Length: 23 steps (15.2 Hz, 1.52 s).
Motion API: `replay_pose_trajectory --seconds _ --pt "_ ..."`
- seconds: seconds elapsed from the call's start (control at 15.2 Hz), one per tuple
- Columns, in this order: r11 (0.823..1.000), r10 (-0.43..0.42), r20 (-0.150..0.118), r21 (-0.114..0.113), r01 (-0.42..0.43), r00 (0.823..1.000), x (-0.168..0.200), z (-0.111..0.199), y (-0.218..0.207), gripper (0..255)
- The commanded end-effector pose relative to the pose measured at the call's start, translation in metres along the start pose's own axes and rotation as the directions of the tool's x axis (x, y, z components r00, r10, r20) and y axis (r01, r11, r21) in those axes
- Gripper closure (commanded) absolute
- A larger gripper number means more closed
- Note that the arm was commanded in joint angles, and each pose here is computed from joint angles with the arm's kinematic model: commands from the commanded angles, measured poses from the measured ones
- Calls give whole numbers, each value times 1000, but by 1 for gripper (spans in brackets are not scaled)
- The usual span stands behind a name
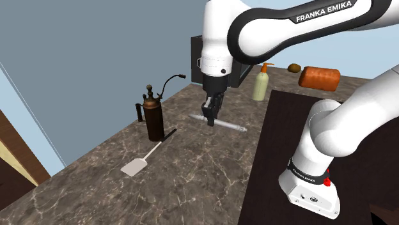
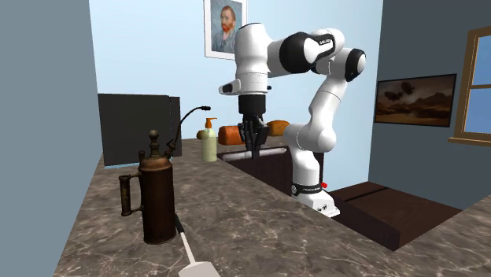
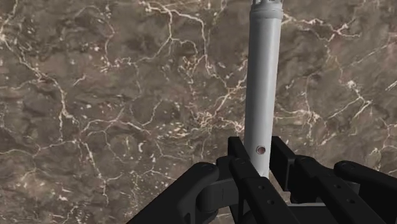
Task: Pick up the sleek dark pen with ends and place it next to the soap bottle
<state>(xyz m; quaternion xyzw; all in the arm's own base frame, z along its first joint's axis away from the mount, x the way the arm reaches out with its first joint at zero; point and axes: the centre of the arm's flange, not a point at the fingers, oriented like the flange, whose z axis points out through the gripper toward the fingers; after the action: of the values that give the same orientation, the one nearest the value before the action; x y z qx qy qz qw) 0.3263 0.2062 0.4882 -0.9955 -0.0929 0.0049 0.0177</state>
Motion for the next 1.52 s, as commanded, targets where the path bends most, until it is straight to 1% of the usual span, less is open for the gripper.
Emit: replay_pose_trajectory --seconds 0.0,1.45 --pt "1000 0 0 0 0 1000 1 -12 -1 255" --pt "1000 0 0 0 0 1000 0 -128 -5 255"
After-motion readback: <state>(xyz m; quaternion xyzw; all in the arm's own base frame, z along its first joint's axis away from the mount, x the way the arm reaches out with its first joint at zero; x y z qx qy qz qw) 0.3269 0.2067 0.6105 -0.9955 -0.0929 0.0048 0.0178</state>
